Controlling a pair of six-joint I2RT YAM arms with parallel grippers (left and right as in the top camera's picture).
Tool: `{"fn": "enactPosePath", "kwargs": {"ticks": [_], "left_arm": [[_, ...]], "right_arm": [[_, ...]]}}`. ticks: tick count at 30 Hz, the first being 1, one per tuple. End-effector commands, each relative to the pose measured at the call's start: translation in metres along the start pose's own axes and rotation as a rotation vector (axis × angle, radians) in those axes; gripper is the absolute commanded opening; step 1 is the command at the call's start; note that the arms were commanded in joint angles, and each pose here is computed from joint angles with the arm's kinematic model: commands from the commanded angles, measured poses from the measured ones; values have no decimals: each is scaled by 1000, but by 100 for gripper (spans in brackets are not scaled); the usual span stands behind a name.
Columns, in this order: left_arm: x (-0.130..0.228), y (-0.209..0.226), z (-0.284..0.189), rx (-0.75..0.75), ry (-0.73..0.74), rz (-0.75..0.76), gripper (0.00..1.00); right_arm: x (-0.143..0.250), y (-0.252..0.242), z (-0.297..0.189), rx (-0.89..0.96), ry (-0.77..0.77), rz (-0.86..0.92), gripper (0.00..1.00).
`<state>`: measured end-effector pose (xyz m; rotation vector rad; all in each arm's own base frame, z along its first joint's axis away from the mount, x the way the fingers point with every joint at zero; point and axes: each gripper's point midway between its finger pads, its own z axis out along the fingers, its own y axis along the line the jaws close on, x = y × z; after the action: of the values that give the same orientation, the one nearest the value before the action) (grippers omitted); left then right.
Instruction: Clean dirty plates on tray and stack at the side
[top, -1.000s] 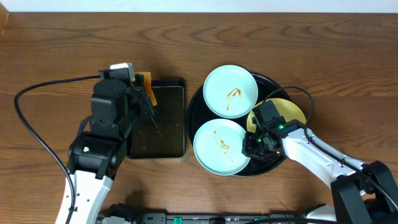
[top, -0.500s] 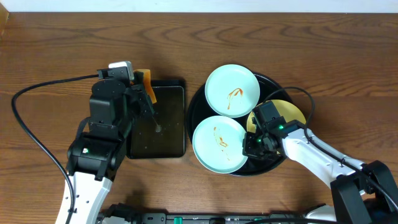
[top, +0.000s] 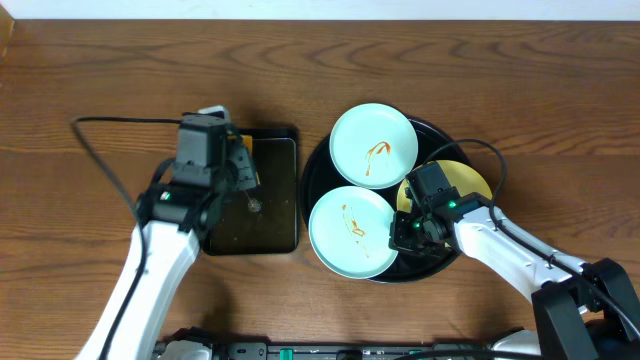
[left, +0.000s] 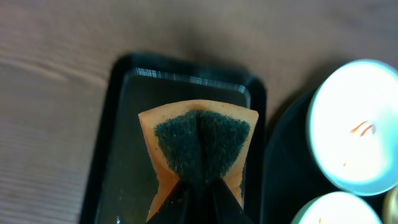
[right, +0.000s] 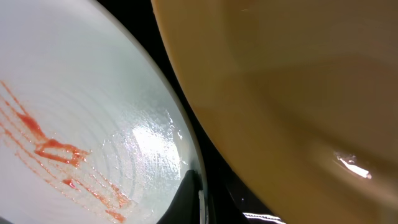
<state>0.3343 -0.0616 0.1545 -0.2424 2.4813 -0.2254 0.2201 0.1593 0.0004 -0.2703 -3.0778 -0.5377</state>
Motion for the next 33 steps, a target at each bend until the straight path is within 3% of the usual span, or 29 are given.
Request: {"fn": "enactPosePath", "kwargs": {"ticks": [1,10,30,33], "left_arm": [[17,-9,24,44,112,-15,10],[60,1,66,-4,312,-39,8],[65,0,65,5,337,-43,8],[68,-16,62,94,363,-53,7]], "right_arm": [[11,-11,7,43,36,1,1],[11,-11,7,43,36,1,1],[11,-10,7,42,35,1,1],[11,-11,7,43,36,1,1]]}}
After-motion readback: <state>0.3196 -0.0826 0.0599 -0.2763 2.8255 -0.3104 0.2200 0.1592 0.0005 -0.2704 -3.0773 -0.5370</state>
